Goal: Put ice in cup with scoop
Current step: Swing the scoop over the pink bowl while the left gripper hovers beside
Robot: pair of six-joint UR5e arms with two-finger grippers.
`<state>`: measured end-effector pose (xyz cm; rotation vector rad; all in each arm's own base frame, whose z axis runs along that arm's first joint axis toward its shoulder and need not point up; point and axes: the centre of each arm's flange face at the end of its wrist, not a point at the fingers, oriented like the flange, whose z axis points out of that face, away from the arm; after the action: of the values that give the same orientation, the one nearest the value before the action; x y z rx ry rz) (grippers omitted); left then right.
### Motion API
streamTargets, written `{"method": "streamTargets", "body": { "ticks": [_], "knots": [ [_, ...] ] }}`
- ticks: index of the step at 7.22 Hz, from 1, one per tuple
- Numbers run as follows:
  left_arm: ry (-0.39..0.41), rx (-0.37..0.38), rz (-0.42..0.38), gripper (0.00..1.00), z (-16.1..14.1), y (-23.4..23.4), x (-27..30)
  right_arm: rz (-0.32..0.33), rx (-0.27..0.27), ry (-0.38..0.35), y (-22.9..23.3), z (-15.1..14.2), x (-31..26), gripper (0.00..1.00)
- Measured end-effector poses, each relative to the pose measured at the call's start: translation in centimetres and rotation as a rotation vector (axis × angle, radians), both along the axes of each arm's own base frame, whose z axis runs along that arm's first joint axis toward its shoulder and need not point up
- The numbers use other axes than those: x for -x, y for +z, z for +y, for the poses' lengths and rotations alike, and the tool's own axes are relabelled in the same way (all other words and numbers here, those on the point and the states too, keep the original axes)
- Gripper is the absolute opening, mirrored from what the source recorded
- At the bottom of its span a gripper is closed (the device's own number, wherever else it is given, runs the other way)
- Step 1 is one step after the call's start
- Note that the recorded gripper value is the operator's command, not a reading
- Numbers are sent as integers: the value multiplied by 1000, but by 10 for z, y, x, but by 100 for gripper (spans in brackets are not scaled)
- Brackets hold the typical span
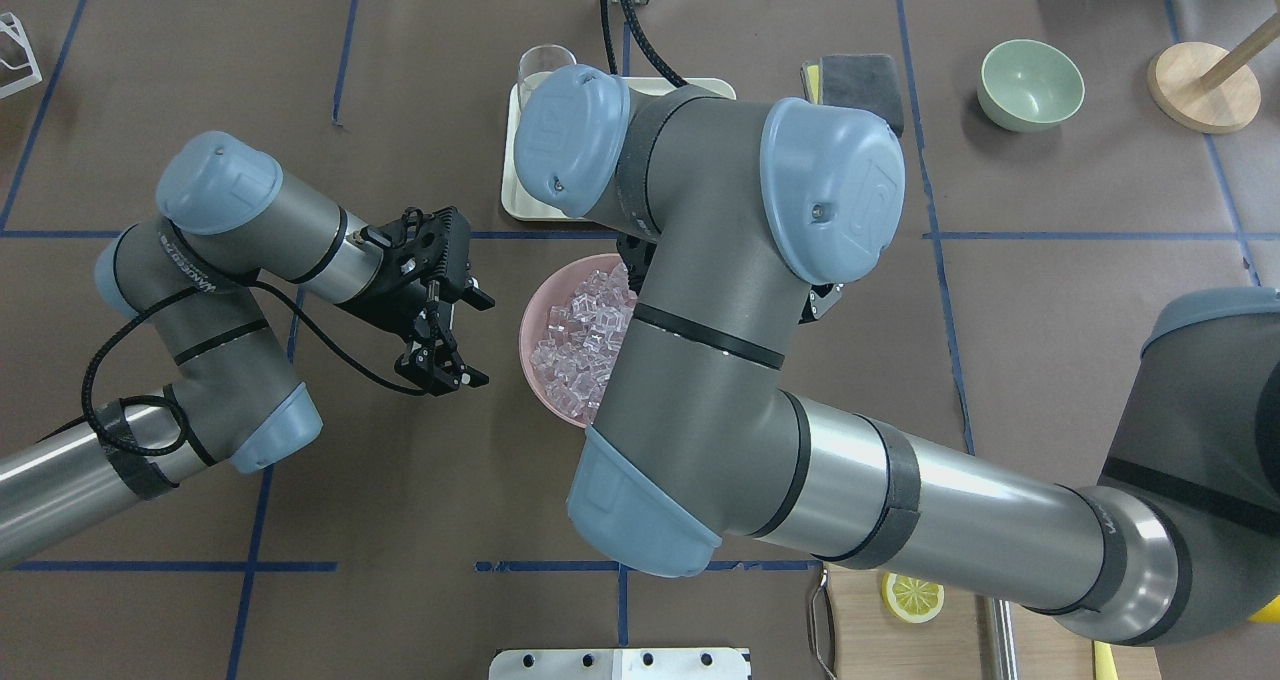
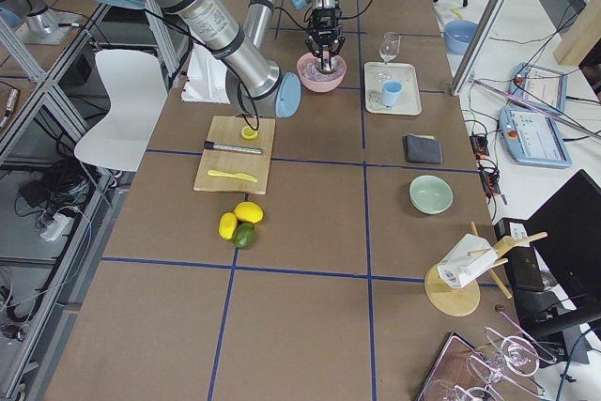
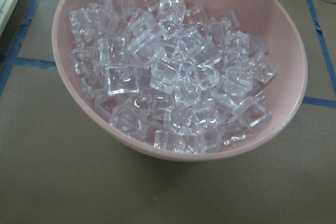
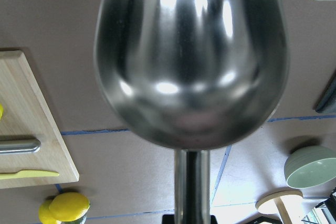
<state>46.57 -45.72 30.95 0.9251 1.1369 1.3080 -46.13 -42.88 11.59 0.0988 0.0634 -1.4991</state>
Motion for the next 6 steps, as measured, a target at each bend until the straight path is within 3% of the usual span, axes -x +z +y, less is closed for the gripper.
{"method": "streamTargets", "body": {
  "ticks": [6],
  "knots": [
    [-46,-15,43,100,5,20,-27,41,-5,-32,-5,-4,6,0]
  ]
}}
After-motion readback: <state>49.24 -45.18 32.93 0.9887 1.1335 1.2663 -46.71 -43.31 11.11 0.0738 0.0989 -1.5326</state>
